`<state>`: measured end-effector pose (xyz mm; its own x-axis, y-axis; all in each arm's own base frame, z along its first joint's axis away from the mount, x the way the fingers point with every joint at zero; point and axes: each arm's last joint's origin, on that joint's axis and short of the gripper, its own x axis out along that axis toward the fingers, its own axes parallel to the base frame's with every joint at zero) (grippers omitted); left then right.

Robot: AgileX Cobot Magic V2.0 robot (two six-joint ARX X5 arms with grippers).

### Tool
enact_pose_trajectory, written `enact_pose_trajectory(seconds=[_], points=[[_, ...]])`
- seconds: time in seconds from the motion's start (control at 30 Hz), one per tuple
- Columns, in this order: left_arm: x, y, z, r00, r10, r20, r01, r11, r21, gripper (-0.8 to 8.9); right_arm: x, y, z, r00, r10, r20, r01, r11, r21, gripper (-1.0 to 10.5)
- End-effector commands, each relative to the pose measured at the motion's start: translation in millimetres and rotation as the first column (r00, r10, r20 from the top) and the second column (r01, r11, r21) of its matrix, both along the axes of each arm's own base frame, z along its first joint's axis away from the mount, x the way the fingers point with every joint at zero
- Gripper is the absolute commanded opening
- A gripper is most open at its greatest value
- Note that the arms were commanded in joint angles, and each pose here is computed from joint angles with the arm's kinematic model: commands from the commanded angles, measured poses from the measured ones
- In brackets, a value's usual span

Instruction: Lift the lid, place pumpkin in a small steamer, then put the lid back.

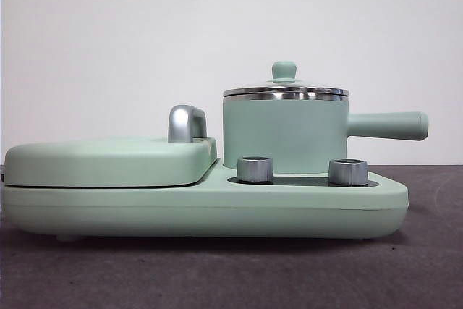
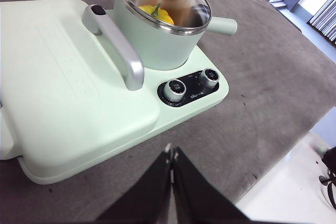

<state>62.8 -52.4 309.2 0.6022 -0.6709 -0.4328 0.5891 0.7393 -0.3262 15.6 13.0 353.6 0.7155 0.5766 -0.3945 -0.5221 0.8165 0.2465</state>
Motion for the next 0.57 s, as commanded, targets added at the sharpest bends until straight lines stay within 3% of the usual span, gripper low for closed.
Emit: enact_pose_trajectory(seconds=[0.03, 0.17, 0.3, 0.43, 0.57], points=[[0, -1, 3, 1.000, -0.006, 0.009, 0.006, 1.000, -0.010, 0.06, -1, 0, 2, 1.000, 0.006, 0.012, -0.006, 1.000, 0.009, 0.2], [-3, 6, 0, 0.998, 0.037, 0.046, -0.036, 0.999, -0.032, 0.06, -1, 0, 2, 1.000, 0.006, 0.012, -0.006, 1.000, 0.009, 0.2], [3, 14, -19, 0.977, 0.164, 0.140, -0.152, 0.984, -0.091, 0.06, -1, 0, 2, 1.000, 0.006, 0.013, -0.006, 1.000, 0.009, 0.2], [14, 26, -58, 0.888, 0.315, 0.335, -0.298, 0.949, -0.101, 0.06, -1, 0, 2, 1.000, 0.006, 0.012, -0.006, 1.000, 0.009, 0.2], [20, 35, -98, 0.817, 0.399, 0.416, -0.395, 0.913, -0.100, 0.06, -1, 0, 2, 1.000, 0.006, 0.013, -0.006, 1.000, 0.009, 0.2]])
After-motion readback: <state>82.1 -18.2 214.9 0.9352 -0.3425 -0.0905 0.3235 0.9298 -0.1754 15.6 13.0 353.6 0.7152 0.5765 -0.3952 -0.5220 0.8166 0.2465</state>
